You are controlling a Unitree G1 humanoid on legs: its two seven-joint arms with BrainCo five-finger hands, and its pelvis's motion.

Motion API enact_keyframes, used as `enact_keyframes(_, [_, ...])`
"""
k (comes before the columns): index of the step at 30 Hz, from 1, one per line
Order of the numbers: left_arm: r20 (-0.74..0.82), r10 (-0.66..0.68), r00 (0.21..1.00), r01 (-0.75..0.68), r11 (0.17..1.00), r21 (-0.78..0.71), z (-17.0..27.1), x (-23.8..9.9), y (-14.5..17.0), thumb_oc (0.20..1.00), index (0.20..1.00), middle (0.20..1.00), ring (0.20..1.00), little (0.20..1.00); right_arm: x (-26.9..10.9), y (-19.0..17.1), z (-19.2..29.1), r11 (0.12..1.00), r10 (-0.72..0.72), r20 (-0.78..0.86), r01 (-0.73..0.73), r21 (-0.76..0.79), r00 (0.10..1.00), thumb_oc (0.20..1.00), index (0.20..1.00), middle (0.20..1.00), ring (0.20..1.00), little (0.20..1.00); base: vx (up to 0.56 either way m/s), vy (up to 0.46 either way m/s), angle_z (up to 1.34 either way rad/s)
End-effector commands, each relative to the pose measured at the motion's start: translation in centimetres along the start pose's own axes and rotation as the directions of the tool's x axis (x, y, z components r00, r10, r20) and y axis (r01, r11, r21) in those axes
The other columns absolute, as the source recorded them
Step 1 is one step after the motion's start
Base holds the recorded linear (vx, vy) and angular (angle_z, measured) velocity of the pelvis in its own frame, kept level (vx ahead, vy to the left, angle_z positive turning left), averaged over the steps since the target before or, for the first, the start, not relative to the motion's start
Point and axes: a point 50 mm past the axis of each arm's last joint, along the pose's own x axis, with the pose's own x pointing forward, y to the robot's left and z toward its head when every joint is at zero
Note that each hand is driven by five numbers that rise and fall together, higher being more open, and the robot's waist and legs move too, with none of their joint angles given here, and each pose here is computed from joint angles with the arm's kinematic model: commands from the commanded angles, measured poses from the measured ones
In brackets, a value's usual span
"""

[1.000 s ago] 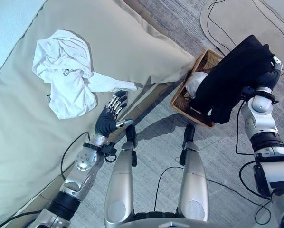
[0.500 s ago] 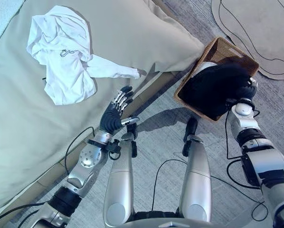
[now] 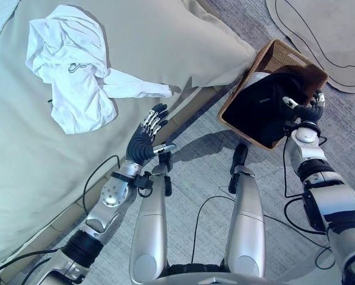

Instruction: Pick up clothes into the bucket

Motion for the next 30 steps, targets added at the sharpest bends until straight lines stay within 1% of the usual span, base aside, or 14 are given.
enact_keyframes(1, [0.122,0.008,0.992,-0.002,0.999,-0.050,1.8,-0.1,-0.6,1.000,1.000,1.000,1.000,1.000,1.3,-2.2,2.2,0.997,-0.079,0.071,0.078,0.017,0.994,1.000,1.000,1.000,1.000,1.000,0.00,0.018,-0.08])
enact_keyframes(8, [0.124,0.013,0.992,-0.008,0.999,-0.046,1.7,0.1,-0.3,1.000,1.000,1.000,1.000,1.000,1.1,-1.9,2.2,0.998,-0.055,0.087,0.053,0.018,0.995,1.000,1.000,1.000,1.000,1.000,0.02,-0.007,-0.09])
enact_keyframes(12, [0.115,0.049,0.992,-0.044,0.998,-0.047,1.3,-0.1,0.3,1.000,1.000,1.000,1.000,1.000,-0.2,-0.7,1.0,1.000,0.016,0.122,-0.013,-0.023,0.992,1.000,1.000,1.000,1.000,1.000,0.05,-0.026,-0.07])
enact_keyframes(15, [0.102,0.107,0.989,-0.103,0.994,-0.045,1.0,-0.6,1.1,1.000,1.000,1.000,1.000,1.000,-2.1,0.1,0.2,0.995,0.094,0.188,-0.084,-0.059,0.978,1.000,1.000,1.000,1.000,1.000,0.07,-0.071,-0.07])
enact_keyframes(17, [0.082,0.162,0.983,-0.160,0.986,-0.036,0.5,-1.1,2.0,1.000,1.000,1.000,1.000,1.000,-4.2,0.5,-0.9,0.989,0.149,0.220,-0.147,-0.026,0.964,1.000,1.000,1.000,1.000,1.000,0.10,-0.093,-0.04])
enact_keyframes(18, [0.081,0.162,0.983,-0.159,0.987,-0.036,0.4,-1.2,2.0,1.000,1.000,1.000,1.000,1.000,-4.3,0.5,-1.0,0.989,0.148,0.219,-0.146,-0.027,0.964,1.000,1.000,1.000,1.000,1.000,0.09,-0.082,0.04])
enact_keyframes(20, [0.052,0.198,0.979,-0.196,0.980,-0.042,-0.2,-1.6,2.4,1.000,1.000,1.000,1.000,1.000,-5.9,0.6,-2.1,0.982,0.185,0.215,-0.191,0.006,0.959,1.000,1.000,1.000,1.000,1.000,0.09,-0.058,0.12])
enact_keyframes(22, [-0.021,0.276,0.961,-0.277,0.957,-0.088,-1.9,-2.3,3.0,1.000,1.000,1.000,1.000,1.000,-7.9,0.6,-4.4,0.971,0.235,0.162,-0.240,0.013,0.958,1.000,1.000,1.000,1.000,1.000,0.14,-0.054,0.17])
enact_keyframes(23, [-0.021,0.276,0.961,-0.277,0.957,-0.088,-1.9,-2.3,3.0,1.000,1.000,1.000,1.000,1.000,-7.9,0.6,-4.4,0.971,0.235,0.162,-0.240,0.013,0.958,1.000,1.000,1.000,1.000,1.000,0.14,-0.055,0.24])
enact_keyframes(24, [-0.036,0.329,0.944,-0.331,0.939,-0.089,-2.2,-2.6,3.7,1.000,1.000,1.000,1.000,1.000,-8.9,0.6,-5.2,0.962,0.269,0.149,-0.272,0.003,0.952,1.000,1.000,1.000,1.000,1.000,0.06,-0.028,0.21])
enact_keyframes(25, [-0.037,0.329,0.944,-0.331,0.939,-0.088,-2.3,-2.7,3.7,1.000,1.000,1.000,1.000,1.000,-8.9,0.6,-5.2,0.962,0.269,0.148,-0.272,0.003,0.952,1.000,1.000,1.000,1.000,1.000,0.11,-0.047,0.24])
enact_keyframes(27, [-0.040,0.377,0.925,-0.379,0.924,-0.054,-2.5,-2.9,4.3,1.000,1.000,1.000,1.000,1.000,-9.7,0.6,-6.0,0.958,0.284,0.125,-0.287,0.009,0.951,1.000,1.000,1.000,1.000,1.000,0.08,-0.032,0.24])
enact_keyframes(29, [-0.034,0.399,0.916,-0.399,0.917,0.021,-2.5,-3.0,4.9,1.000,1.000,1.000,1.000,1.000,-10.7,0.7,-6.9,0.949,0.311,0.093,-0.315,0.028,0.946,1.000,1.000,1.000,1.000,1.000,0.11,-0.018,0.32])
enact_keyframes(30, [-0.012,0.414,0.910,-0.409,0.903,0.131,-2.2,-3.1,5.6,1.000,1.000,1.000,1.000,1.000,-11.7,0.9,-7.4,0.927,0.372,0.090,-0.374,0.003,0.924,1.000,1.000,1.000,1.000,1.000,0.09,0.001,0.28])
